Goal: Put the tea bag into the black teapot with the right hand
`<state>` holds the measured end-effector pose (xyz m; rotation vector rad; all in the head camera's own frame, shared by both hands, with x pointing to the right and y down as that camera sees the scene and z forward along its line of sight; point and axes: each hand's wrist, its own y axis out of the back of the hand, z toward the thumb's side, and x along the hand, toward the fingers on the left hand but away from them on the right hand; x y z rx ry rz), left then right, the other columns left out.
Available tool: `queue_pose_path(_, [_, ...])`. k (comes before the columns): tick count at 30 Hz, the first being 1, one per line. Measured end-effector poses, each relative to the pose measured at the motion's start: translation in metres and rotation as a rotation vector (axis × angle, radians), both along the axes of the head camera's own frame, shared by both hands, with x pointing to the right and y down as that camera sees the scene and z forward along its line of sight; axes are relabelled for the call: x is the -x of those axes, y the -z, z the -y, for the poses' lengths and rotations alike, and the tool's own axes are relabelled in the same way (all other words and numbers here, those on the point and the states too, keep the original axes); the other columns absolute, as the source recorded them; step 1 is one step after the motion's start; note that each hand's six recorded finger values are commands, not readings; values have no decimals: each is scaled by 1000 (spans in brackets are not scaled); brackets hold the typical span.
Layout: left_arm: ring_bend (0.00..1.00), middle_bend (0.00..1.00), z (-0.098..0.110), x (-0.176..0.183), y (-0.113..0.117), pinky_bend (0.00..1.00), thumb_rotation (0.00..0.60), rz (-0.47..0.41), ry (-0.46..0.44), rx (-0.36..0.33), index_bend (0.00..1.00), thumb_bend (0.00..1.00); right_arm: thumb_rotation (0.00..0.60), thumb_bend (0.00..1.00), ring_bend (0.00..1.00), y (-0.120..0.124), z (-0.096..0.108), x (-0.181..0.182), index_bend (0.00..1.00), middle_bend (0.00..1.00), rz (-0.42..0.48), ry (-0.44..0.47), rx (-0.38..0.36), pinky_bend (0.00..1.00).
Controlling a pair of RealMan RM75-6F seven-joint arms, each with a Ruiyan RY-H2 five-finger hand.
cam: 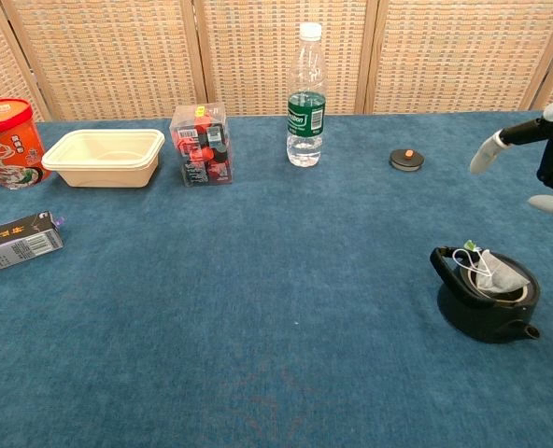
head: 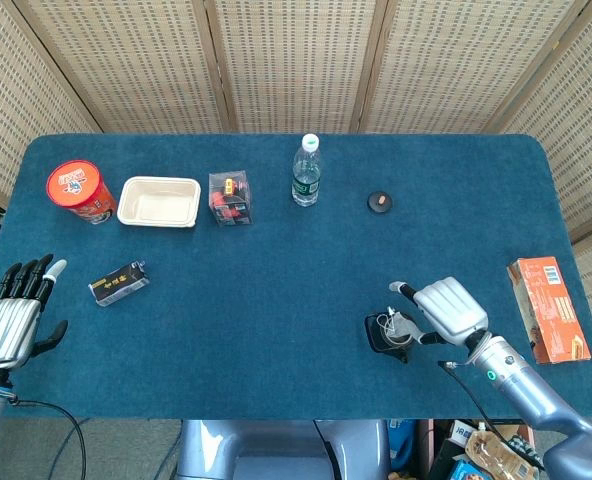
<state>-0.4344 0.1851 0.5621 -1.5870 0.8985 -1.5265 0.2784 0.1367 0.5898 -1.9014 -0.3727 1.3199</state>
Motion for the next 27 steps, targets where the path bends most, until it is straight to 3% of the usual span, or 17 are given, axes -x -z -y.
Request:
queue_pose_path(7, [0, 0, 1, -1, 2, 0, 600, 3, -3, -2, 0, 374, 463, 793, 929, -5, -1, 1, 346, 925, 2, 43, 37, 1000])
queue_pose_path(14, [0, 0, 1, -3, 3, 0, 600, 6, -8, -3, 0, 373, 364, 824, 929, -19, -10, -10, 361, 944, -40, 59, 96, 1000])
queue_pose_path(27, [0, 0, 2, -6, 4, 0, 600, 6, -14, -1, 0, 374, 346, 843, 929, -38, -25, -23, 361, 955, -92, 63, 165, 1000])
